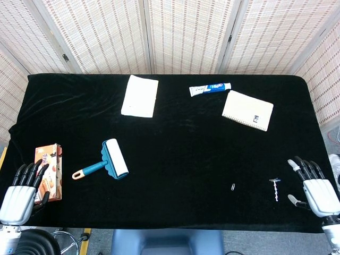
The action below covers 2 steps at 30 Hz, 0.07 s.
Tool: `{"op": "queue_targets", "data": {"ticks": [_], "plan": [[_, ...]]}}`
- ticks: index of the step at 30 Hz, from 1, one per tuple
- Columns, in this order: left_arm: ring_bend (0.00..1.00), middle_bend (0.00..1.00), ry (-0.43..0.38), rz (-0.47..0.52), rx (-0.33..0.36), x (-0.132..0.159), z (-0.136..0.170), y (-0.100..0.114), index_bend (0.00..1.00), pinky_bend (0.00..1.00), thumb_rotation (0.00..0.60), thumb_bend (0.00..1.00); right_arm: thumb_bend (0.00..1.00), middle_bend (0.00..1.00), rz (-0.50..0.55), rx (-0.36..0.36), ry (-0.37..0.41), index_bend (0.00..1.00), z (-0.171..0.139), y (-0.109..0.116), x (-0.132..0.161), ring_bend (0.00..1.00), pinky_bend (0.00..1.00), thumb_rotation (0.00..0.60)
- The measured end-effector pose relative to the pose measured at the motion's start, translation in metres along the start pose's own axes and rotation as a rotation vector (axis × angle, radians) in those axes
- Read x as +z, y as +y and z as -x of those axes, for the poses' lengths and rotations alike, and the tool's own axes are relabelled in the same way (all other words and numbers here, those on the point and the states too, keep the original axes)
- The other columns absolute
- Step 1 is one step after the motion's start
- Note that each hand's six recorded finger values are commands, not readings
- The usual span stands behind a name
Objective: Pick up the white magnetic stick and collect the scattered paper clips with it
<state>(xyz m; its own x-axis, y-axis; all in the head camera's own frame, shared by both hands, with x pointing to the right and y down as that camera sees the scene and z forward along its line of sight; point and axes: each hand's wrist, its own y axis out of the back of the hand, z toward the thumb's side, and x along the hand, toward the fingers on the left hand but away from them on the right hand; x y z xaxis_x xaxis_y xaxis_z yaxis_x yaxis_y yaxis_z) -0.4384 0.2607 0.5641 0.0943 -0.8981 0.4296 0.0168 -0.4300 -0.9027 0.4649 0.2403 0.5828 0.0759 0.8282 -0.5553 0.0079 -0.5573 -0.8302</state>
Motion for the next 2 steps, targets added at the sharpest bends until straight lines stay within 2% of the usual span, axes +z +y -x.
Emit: {"op": "queue_targets", "data": {"ticks": [2], "plan": [[0.02,0.00,-0.001,0.000,-0.003,0.0004,0.0008,-0.0006,0.00,0.01,0.600,0.49,0.23,0.00,-0.008,0.004,-0.011,0.00,-0.0027,0.0003,-0.0004,0.00,0.00,0.600]]}}
